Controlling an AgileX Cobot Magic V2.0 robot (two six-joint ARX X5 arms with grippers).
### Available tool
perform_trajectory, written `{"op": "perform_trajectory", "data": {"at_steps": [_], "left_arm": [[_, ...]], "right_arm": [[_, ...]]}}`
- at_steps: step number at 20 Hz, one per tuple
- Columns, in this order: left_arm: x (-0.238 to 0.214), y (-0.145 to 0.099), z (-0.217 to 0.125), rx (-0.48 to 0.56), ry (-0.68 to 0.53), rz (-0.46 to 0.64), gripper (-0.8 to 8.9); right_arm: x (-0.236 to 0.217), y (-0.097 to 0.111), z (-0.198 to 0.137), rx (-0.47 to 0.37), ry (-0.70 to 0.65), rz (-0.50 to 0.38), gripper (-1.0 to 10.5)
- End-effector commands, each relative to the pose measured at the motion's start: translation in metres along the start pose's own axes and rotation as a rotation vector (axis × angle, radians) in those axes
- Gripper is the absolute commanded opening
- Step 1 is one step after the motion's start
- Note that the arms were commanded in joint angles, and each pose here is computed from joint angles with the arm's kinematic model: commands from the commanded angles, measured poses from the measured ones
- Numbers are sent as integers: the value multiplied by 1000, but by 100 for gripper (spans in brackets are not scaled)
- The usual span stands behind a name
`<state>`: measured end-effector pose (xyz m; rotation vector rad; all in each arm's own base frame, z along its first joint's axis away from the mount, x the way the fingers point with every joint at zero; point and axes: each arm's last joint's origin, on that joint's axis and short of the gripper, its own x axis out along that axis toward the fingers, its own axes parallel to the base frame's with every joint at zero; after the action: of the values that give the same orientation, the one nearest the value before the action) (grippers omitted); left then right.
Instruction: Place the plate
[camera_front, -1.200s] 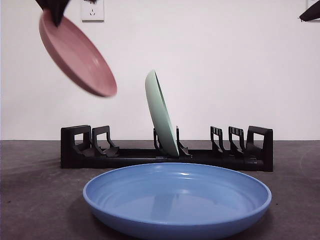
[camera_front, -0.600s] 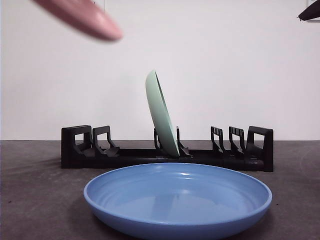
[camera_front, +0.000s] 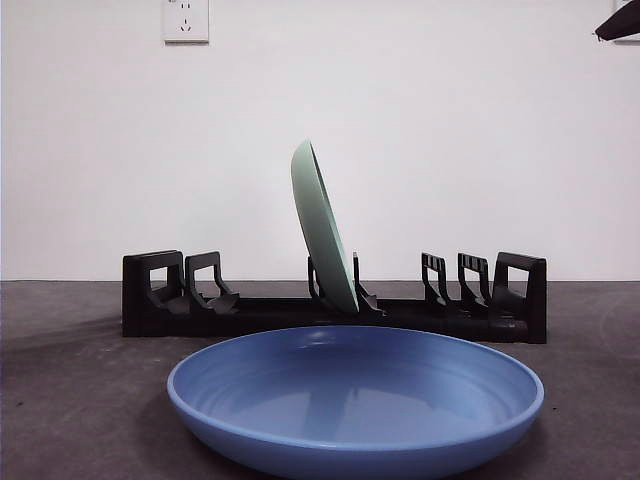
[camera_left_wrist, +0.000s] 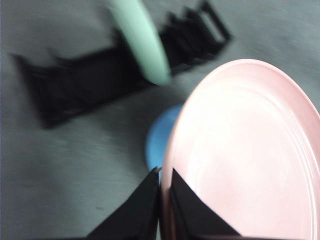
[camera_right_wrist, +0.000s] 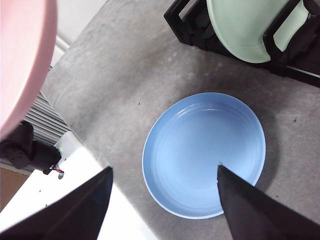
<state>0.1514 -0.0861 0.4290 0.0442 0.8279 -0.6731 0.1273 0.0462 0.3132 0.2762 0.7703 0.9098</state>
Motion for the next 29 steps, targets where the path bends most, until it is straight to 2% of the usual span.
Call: {"op": "perform_trajectory", "data": {"at_steps": [1, 9, 16, 21, 29], "left_arm": [[15, 3, -12, -30, 24, -35, 8], [81, 21, -54, -178, 74, -60, 8], [137, 37, -83, -310, 46, -77, 9], [163, 44, -92, -340, 36, -74, 9], [200, 45, -86, -367, 36, -88, 8]], "right_arm": [[1, 0, 3, -1, -4, 4, 329], [1, 0, 3, -6, -8, 4, 329], [1, 0, 3, -7, -9, 4, 329], [1, 1, 3, -8, -10, 4, 329], [1, 1, 5, -13, -20, 5, 329]]}}
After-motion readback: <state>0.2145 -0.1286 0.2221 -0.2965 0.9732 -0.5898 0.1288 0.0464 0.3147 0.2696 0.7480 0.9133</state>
